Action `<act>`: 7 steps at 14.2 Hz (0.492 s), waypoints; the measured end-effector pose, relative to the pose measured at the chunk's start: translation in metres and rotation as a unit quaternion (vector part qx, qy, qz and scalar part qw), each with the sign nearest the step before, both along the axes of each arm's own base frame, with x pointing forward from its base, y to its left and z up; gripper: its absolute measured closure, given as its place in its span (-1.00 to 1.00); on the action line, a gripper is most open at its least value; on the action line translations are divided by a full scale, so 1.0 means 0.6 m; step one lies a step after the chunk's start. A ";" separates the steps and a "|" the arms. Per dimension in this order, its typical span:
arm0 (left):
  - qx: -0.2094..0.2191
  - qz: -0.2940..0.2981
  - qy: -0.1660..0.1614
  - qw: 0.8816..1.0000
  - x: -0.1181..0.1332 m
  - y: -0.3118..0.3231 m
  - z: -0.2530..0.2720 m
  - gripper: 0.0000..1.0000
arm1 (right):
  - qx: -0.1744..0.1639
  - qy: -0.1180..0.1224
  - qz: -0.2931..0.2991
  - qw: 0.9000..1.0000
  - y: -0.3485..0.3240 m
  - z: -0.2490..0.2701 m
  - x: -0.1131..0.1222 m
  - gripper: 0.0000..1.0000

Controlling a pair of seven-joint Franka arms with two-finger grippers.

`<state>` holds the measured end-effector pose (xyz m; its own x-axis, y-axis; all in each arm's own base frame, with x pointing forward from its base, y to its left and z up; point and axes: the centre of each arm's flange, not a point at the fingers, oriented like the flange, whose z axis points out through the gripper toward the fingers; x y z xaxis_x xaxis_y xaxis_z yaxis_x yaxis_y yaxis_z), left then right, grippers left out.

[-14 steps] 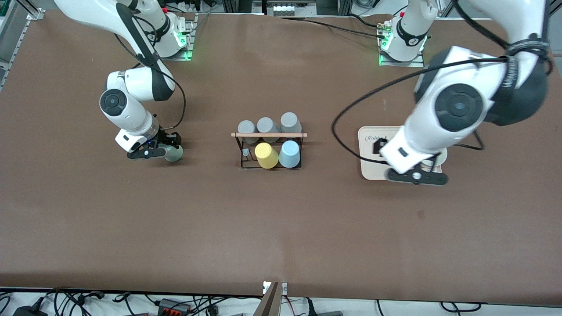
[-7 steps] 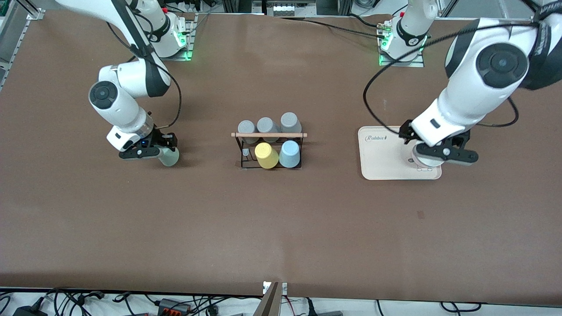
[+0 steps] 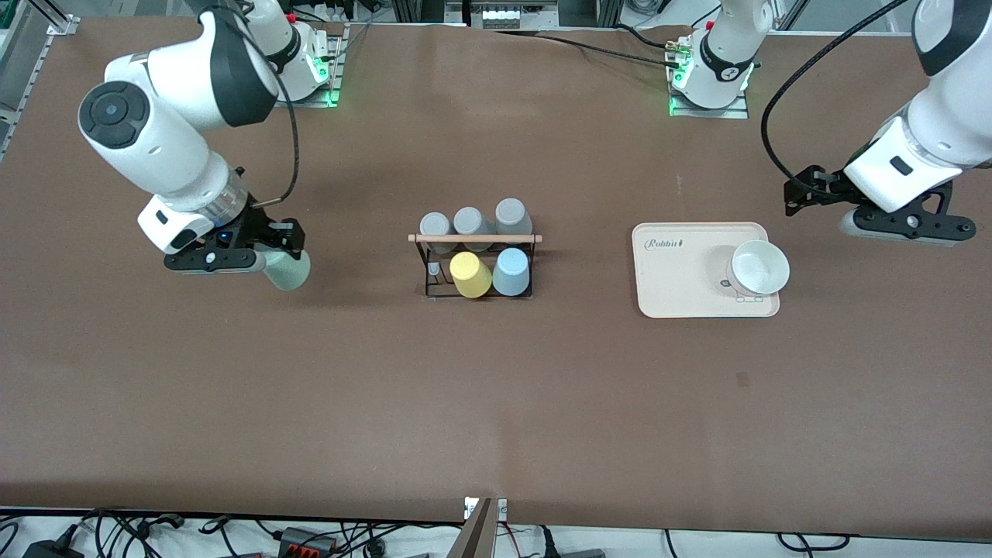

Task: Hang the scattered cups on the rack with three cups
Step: 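Carry the teal cup with the right gripper while the left gripper retracts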

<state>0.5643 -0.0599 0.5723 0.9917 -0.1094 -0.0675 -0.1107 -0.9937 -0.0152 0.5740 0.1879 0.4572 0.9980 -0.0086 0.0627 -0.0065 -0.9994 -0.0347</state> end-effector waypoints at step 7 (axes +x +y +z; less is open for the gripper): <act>0.000 -0.002 0.005 1.000 0.001 -0.003 -0.005 -1.00 | 0.016 0.006 -0.081 0.997 0.248 -0.023 -0.009 -0.33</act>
